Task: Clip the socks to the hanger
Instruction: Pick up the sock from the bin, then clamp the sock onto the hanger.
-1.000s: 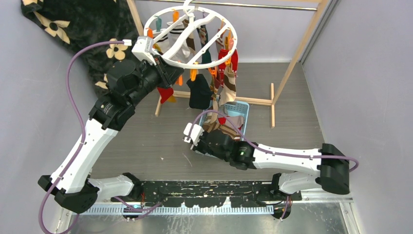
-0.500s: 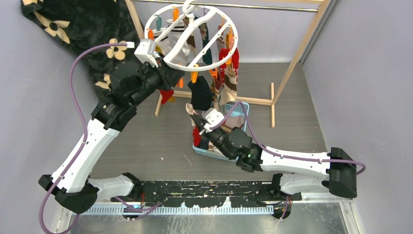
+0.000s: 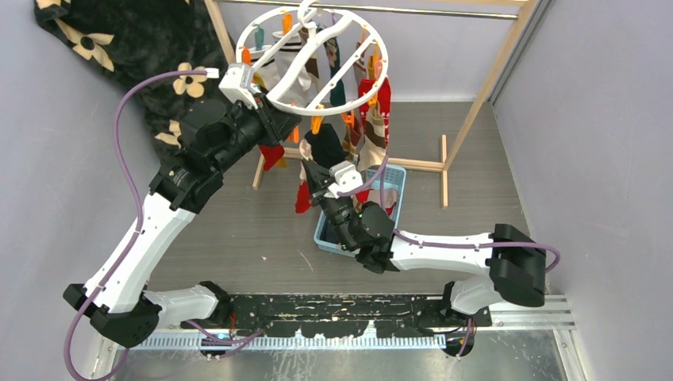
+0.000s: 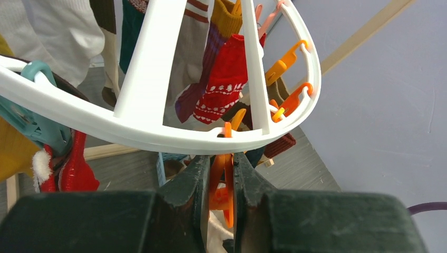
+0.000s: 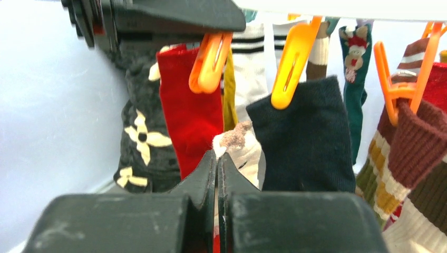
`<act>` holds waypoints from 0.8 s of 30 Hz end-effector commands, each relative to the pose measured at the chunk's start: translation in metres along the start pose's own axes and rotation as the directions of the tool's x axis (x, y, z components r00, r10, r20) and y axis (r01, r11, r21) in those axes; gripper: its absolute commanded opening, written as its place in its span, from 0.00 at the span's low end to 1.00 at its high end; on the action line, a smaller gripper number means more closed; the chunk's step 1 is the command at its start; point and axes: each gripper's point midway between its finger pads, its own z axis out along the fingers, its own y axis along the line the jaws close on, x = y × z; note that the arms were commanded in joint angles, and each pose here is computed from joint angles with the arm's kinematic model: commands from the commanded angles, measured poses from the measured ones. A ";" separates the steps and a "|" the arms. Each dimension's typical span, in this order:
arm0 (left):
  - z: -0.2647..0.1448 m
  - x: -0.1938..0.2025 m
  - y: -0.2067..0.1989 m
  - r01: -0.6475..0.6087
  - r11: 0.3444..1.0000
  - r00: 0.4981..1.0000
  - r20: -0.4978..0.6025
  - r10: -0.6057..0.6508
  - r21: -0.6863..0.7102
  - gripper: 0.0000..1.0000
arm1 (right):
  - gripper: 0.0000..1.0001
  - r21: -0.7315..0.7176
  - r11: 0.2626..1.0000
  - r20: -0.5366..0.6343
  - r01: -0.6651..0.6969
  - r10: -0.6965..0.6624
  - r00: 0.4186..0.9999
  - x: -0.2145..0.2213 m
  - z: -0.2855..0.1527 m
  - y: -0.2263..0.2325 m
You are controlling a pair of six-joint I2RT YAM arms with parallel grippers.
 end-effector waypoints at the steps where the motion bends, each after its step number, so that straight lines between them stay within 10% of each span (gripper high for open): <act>1: 0.001 0.001 0.000 0.024 1.000 1.000 -0.007 -0.024 -0.006 0.12 | 0.01 0.079 0.988 0.179 -0.130 0.115 0.977 -0.057 0.019 -0.006; 24: 0.000 -0.003 0.007 0.023 0.999 0.999 0.023 -0.022 -0.041 0.12 | 0.01 0.049 0.982 0.236 -0.181 0.165 0.958 -0.063 0.034 0.010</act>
